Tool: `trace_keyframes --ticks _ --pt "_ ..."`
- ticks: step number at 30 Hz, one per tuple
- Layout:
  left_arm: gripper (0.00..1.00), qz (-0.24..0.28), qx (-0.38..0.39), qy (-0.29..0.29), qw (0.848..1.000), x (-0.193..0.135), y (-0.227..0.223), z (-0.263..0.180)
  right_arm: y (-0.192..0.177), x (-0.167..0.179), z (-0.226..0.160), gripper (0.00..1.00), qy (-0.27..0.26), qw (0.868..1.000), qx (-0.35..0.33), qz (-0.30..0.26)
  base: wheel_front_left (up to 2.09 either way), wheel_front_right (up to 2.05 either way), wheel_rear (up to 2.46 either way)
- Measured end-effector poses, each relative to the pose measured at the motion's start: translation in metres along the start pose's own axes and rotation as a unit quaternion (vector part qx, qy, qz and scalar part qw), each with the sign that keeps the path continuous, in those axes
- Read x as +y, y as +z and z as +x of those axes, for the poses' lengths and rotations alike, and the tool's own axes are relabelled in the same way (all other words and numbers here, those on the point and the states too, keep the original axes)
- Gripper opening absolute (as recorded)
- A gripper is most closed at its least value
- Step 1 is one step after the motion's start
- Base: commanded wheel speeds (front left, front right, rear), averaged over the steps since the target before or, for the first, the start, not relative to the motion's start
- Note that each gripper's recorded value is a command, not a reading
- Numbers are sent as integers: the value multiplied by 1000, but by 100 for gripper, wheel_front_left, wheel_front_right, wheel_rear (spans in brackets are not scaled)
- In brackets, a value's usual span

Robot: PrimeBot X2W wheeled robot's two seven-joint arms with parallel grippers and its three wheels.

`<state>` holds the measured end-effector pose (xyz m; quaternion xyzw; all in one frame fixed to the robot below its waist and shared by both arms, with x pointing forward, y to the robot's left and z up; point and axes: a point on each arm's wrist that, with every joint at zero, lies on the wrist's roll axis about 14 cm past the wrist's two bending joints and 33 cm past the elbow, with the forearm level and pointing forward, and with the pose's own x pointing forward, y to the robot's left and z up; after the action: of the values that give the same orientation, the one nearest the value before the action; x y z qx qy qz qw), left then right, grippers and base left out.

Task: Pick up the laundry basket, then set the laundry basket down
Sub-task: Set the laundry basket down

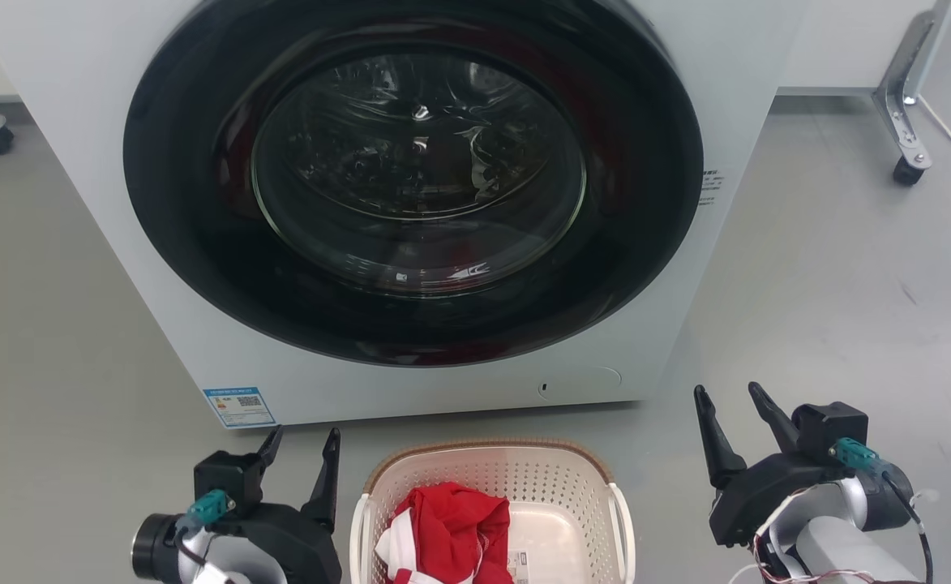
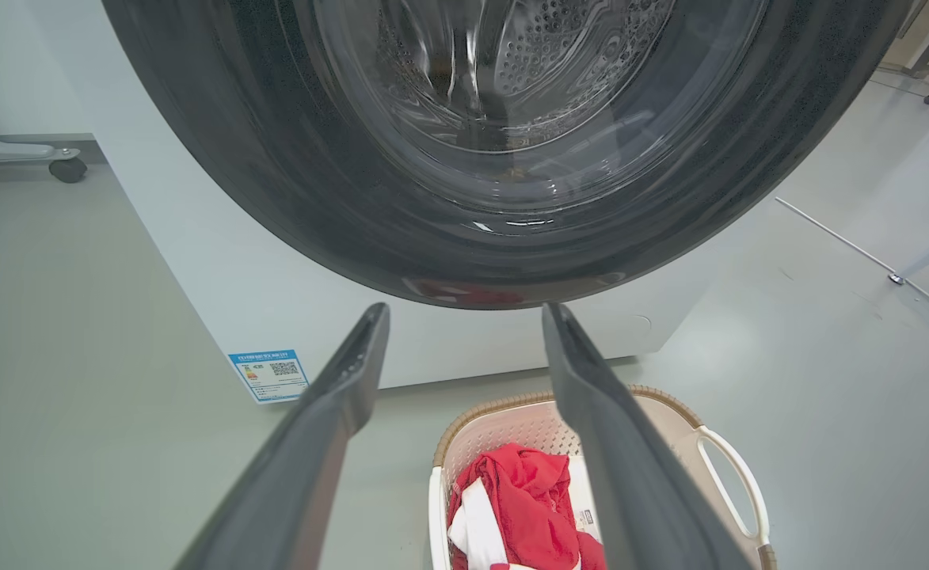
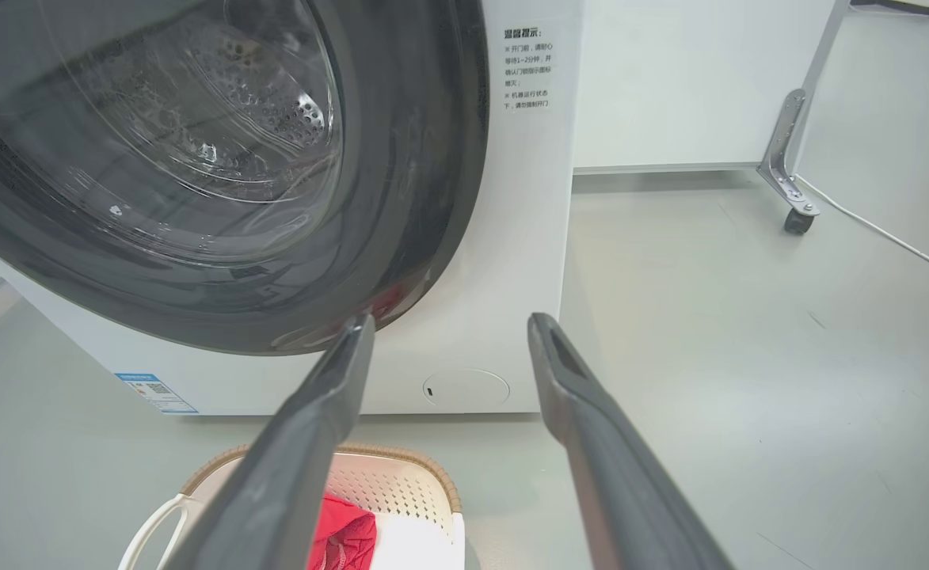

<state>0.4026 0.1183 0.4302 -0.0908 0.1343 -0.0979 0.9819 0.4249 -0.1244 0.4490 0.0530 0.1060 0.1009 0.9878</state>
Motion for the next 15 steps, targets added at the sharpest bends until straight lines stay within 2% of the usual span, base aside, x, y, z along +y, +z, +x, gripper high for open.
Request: trace_keyframes --ticks 4,15 --pt "100 -5 -23 -12 1000 -12 7 -13 8 1 -11 100 1 1000 -22 -7 0 0 0" --pt "100 6 -87 -15 996 -15 32 -49 12 9 -49 100 1 998 -57 -5 0 0 0"
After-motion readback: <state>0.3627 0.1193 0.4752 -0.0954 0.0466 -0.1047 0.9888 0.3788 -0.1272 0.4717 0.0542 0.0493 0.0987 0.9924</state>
